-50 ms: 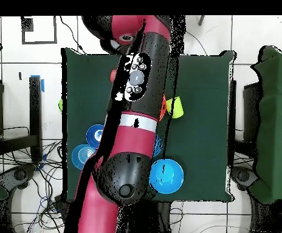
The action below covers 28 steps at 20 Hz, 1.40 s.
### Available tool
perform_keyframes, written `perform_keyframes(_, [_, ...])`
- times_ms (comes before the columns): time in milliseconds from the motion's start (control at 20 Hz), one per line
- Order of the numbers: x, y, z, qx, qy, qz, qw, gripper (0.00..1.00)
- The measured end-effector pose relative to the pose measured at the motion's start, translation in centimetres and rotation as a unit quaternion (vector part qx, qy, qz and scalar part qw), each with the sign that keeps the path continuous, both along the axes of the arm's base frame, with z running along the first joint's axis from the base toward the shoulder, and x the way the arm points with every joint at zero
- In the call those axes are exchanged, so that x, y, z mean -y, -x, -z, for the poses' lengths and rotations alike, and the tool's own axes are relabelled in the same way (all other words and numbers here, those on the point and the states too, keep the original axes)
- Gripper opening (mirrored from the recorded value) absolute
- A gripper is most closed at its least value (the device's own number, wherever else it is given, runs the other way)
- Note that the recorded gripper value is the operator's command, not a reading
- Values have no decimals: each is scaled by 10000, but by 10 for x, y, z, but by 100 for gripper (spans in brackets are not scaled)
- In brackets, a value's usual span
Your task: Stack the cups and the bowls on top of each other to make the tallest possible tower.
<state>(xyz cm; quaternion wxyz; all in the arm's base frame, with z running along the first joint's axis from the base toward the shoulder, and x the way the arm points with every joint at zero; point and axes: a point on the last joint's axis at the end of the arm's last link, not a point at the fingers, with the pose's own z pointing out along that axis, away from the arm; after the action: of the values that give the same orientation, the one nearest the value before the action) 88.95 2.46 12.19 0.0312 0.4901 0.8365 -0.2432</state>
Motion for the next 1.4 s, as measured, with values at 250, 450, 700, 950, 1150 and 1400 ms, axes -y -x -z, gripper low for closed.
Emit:
perform_keyframes(250, [13,-5,-5,32,-61,101,9999,100])
perform_keyframes(450, [30,-7,-8,18,-106,160,9998,100])
perform_keyframes(700, [56,-10,-11,-66,-198,152,9997,100])
perform_keyframes(950, [75,-16,-17,-108,-324,172,9993,100])
perform_keyframes(1150, [80,-20,-23,-115,-390,151,9991,100])
perform_keyframes(1400, [75,-24,-27,-147,-411,41,9990,100])
